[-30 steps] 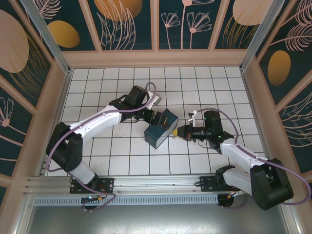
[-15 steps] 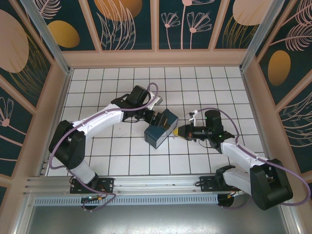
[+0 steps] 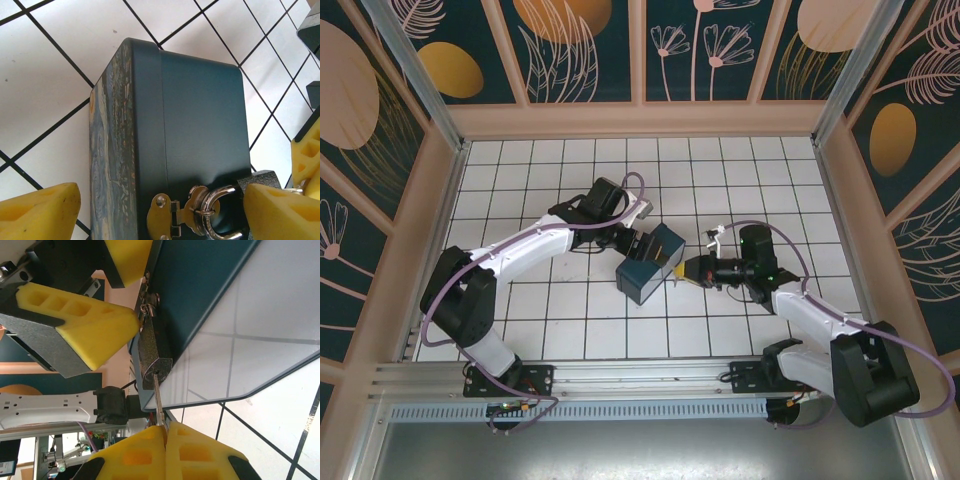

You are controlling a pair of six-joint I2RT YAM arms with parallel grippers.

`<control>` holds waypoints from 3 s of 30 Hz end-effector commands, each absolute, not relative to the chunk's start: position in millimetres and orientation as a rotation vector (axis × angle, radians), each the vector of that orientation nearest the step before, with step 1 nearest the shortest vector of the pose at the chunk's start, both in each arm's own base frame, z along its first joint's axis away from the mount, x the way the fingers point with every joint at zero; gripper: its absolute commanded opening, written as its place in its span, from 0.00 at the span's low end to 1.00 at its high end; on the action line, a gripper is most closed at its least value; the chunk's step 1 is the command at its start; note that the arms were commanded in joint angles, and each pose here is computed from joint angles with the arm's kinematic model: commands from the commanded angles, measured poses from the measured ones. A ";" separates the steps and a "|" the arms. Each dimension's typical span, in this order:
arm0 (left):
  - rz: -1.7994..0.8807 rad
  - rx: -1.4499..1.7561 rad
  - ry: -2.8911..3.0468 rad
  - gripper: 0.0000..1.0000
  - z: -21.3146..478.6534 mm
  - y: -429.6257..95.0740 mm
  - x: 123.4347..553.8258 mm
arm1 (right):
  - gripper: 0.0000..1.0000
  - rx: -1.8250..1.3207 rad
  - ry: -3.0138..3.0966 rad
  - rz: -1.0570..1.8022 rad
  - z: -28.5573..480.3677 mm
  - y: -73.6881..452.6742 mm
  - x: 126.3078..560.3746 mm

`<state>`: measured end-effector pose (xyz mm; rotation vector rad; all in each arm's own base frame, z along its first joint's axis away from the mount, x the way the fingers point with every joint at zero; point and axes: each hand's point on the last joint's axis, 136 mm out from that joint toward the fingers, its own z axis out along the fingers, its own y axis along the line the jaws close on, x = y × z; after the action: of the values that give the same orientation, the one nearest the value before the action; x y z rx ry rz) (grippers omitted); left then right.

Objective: Unlock the padlock with the key

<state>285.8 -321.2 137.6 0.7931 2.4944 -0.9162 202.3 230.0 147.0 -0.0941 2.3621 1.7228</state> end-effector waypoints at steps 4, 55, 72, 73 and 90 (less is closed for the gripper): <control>-0.922 0.804 2.482 0.84 135.3 -322.3 282.7 | 0.00 -0.132 2.288 1.787 159.0 233.7 205.1; -0.898 0.815 2.512 0.81 118.9 -321.1 283.3 | 0.00 -0.175 2.313 1.770 153.3 229.1 206.4; -0.896 0.843 2.474 0.81 117.3 -316.5 288.1 | 0.00 -0.228 2.329 1.767 155.3 226.2 206.3; -0.899 0.847 2.473 0.81 117.4 -316.3 287.9 | 0.00 -0.230 2.331 1.775 154.9 226.5 206.1; -0.959 0.902 2.429 0.81 121.4 -315.6 293.5 | 0.00 -0.261 2.334 1.830 153.2 223.5 207.9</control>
<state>292.9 -318.4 128.8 0.8639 2.4254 -0.9551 205.4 222.3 142.6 -0.2011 2.3688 1.8086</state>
